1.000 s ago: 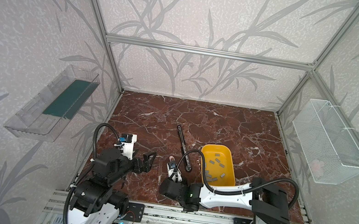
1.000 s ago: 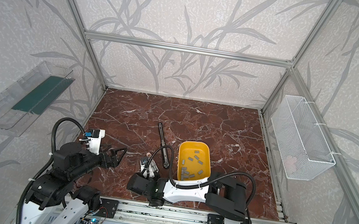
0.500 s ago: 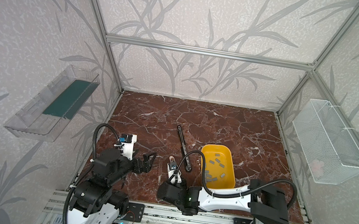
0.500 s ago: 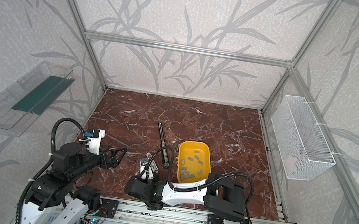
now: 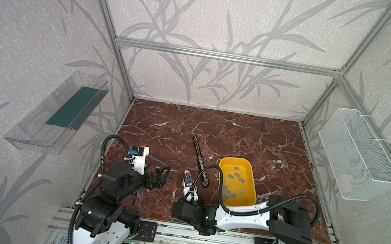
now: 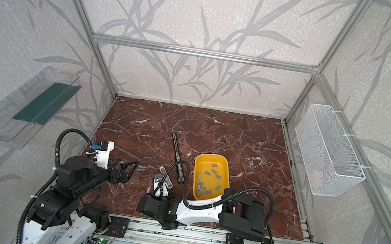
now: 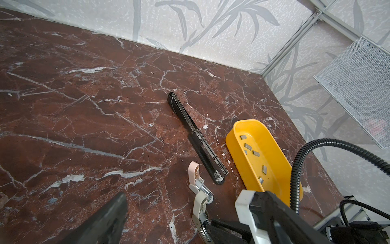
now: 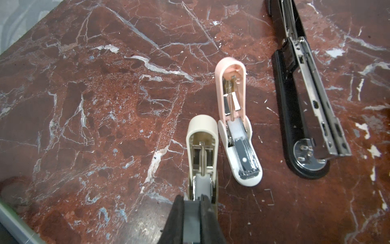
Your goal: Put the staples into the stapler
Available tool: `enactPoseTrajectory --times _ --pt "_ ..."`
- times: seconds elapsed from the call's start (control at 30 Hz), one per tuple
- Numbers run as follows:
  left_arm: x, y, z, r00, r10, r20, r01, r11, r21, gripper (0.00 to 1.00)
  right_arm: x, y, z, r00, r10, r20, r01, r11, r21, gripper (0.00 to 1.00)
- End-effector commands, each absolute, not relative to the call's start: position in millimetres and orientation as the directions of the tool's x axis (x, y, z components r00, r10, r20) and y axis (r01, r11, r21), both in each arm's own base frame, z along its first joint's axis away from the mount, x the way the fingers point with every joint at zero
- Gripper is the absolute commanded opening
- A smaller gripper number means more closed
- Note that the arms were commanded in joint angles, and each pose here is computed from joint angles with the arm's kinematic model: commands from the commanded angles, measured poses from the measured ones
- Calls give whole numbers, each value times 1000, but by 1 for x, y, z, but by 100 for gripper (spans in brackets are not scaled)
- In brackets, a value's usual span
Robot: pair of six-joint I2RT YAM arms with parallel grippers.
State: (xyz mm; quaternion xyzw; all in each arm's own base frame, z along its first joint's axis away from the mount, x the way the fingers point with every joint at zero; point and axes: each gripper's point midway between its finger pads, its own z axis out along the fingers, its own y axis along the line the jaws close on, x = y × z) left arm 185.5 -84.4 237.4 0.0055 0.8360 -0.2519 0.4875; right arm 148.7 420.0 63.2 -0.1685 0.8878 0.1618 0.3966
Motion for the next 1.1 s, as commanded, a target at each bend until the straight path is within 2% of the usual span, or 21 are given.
enactPoseTrajectory --times 0.0,0.73,1.07 --pt "185 -83 236 -527 -247 -813 240 875 -421 99 151 416 52 -626 -184 -758 -420 898 129 8" --pt "184 -82 235 -530 -246 -812 238 876 -420 99 155 410 38 -642 -196 -741 -405 908 110 8" --pt "184 -82 235 -529 -245 -813 237 877 -419 99 156 414 57 -617 -200 -761 -434 894 117 8"
